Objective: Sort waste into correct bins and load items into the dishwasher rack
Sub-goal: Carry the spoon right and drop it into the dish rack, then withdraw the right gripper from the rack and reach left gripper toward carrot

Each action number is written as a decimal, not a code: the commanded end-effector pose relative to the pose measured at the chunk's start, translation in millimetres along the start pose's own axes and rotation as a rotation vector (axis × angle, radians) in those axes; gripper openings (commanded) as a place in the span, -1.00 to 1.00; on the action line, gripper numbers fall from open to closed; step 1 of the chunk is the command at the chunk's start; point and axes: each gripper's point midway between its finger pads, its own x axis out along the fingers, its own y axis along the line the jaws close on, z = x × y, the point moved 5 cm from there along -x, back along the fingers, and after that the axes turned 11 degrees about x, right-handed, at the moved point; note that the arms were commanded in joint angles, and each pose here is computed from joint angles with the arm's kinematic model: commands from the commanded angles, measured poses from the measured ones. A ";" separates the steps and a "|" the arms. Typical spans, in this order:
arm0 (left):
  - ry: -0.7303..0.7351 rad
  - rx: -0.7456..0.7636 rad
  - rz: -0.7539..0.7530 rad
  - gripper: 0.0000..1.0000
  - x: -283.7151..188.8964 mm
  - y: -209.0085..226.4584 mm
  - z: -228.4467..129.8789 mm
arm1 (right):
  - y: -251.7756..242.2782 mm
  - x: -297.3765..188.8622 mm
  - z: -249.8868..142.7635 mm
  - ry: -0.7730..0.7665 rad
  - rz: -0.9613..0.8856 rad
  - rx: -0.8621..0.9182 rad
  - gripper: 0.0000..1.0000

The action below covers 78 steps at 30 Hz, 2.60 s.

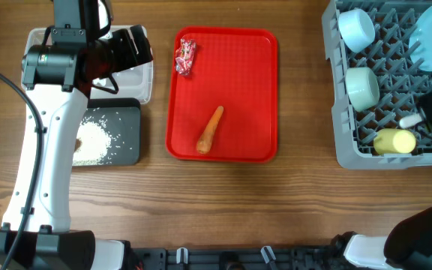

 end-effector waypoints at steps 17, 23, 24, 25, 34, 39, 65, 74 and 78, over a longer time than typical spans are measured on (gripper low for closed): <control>0.006 -0.012 0.009 1.00 3.6 2.4 -0.5 | 1.5 24.8 23.8 -0.192 0.045 0.270 -0.70; 0.006 -0.012 0.009 1.00 3.6 2.4 -0.5 | 3.9 24.2 26.1 -0.204 0.049 0.187 -0.21; 0.006 -0.012 0.009 1.00 3.6 2.6 -0.4 | 3.8 24.3 25.9 -0.203 0.049 0.187 -0.17; 0.006 -0.012 0.009 1.00 3.6 2.6 -0.4 | 3.9 24.3 26.0 -0.203 0.049 0.187 -0.17; 0.006 -0.012 0.009 1.00 3.6 2.4 -0.5 | 22.3 22.1 15.1 -0.105 0.158 -0.013 -0.03; 0.007 -0.012 0.009 1.00 3.6 2.5 -0.5 | 65.5 -21.2 -7.5 0.021 0.516 -0.416 0.29; -0.038 -0.046 -0.042 1.00 3.2 -4.3 8.9 | 112.7 -120.9 -128.9 0.048 0.842 -0.893 1.00; 0.028 -0.015 -0.300 0.99 4.7 -41.7 0.6 | 99.8 -110.2 -93.4 0.037 0.771 -0.729 0.99; 0.120 0.176 -0.345 0.89 27.6 -82.2 -23.3 | 94.9 -107.1 -82.0 0.024 0.750 -0.692 0.99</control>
